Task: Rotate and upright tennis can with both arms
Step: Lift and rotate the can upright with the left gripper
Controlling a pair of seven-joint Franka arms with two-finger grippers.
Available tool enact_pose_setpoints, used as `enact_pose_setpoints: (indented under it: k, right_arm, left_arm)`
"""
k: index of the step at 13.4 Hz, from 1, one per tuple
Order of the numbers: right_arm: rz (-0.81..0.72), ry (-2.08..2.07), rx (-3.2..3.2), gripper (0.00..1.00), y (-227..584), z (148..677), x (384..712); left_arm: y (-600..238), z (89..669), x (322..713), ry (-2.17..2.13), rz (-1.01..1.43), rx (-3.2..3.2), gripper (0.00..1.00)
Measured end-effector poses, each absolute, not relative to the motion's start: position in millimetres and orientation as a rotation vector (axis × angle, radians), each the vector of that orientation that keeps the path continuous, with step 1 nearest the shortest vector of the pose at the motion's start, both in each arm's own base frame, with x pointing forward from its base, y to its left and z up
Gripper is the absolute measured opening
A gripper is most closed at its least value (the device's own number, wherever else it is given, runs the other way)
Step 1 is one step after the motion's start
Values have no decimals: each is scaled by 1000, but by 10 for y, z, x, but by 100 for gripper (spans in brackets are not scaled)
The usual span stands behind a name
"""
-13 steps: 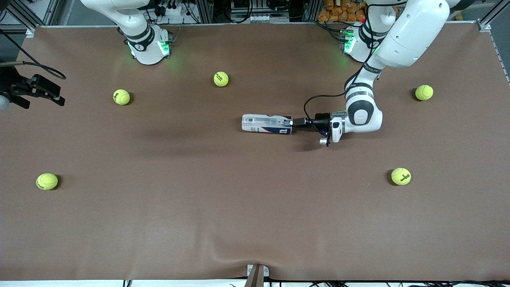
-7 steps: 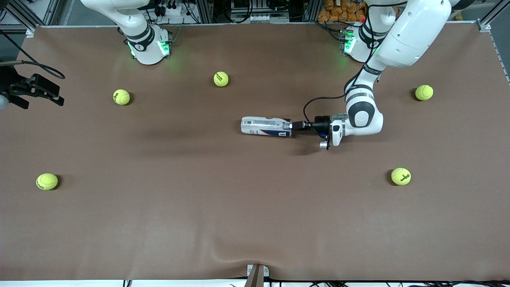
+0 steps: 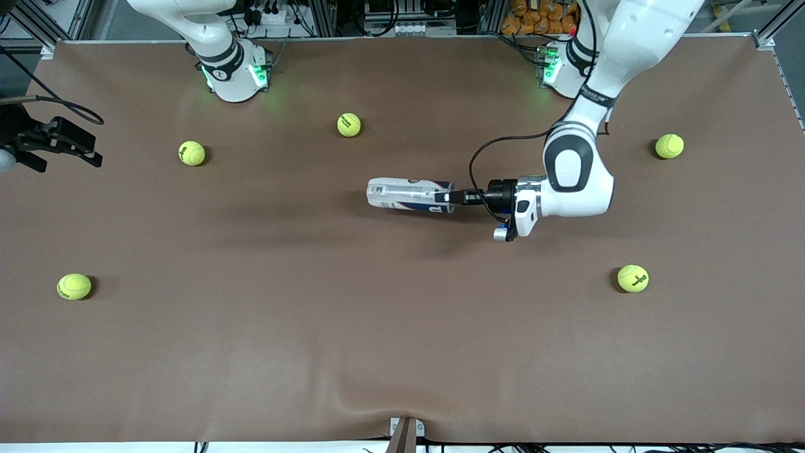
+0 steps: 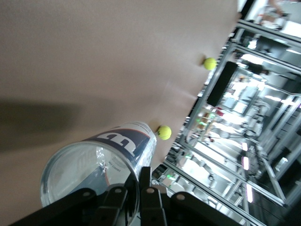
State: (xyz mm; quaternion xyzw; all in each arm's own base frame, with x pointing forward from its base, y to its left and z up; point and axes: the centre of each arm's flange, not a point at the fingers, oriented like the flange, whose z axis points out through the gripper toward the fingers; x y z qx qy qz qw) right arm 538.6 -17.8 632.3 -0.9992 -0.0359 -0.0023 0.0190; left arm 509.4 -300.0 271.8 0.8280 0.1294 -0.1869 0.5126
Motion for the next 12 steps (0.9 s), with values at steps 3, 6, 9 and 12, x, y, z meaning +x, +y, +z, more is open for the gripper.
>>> enact_pose_setpoints:
  k: [3,6,9,12]
  right_arm:
    - [-7,-111,-3102,100,-178,6323,5386]
    - [-8,-113,-3101,100,-173,6324,5387]
    - [-8,-113,-3102,100,-171,6324,5387]
    - [-8,-113,-3102,100,-171,6324,5387]
  left_arm:
    - [-3113,3142,5178,328,-463,2075,4]
    - [-3205,3478,5295,355,-483,2211,4]
    - [-3375,3849,5385,380,-457,2337,4]
    - [-3588,4180,5374,398,-395,2481,4]
